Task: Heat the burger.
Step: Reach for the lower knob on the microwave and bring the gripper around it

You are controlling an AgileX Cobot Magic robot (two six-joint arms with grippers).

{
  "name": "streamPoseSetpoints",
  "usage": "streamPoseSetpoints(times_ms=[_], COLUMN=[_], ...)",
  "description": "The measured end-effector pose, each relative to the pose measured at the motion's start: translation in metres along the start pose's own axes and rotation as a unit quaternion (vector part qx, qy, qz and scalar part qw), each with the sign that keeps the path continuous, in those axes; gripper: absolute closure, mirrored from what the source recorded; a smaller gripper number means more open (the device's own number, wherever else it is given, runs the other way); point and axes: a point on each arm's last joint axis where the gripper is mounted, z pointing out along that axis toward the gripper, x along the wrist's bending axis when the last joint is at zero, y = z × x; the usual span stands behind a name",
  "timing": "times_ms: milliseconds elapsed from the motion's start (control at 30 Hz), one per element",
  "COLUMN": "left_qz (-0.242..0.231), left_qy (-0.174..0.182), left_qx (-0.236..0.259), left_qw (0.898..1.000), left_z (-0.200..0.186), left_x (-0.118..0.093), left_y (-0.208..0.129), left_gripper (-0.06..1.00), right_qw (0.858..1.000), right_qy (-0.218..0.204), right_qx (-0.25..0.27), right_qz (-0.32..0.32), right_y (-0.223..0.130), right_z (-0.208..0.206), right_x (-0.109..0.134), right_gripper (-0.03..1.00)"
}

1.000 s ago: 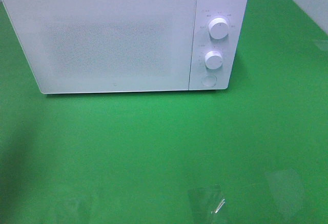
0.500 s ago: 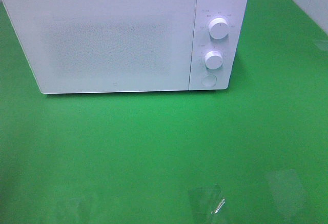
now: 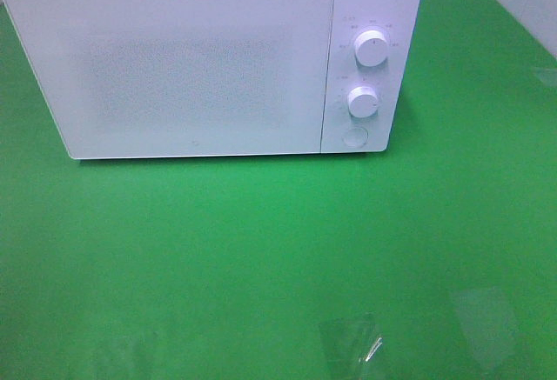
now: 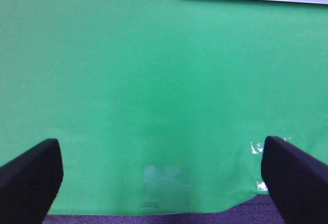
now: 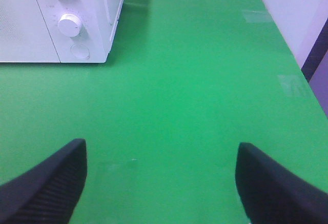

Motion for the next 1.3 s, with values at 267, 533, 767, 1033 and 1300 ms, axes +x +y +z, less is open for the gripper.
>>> streamPoseSetpoints(times_ms=[267,533,767,1033,1300], left_qz=[-0.003,-0.001,-0.019,-0.02,-0.02], left_qy=[-0.02,-0.02,0.006,0.008,0.008], left_qx=[-0.085,-0.141,-0.144,-0.144,-0.144], left_qw=[0.996,0.99,0.989,0.989,0.989], left_z=[-0.023,-0.036,-0.035,-0.035,-0.035], left_x=[-0.004,-0.004,-0.004,-0.004,-0.004], left_y=[-0.016,-0.029,-0.028,-0.028,-0.028], left_gripper=[-0.05,-0.05,-0.05,-0.05,-0.05], right_qw=[1.0,1.0,1.0,1.0,0.999], right_qy=[0.0,0.0,0.0,0.0,0.003], right_qx=[0.0,0.0,0.0,0.0,-0.036], right_qz=[0.0,0.0,0.0,0.0,0.0], right_y=[0.0,0.0,0.0,0.0,0.013], right_z=[0.0,0.0,0.0,0.0,-0.005], right_x=[0.0,0.0,0.0,0.0,0.0], right_gripper=[0.21,0.21,0.21,0.21,0.18])
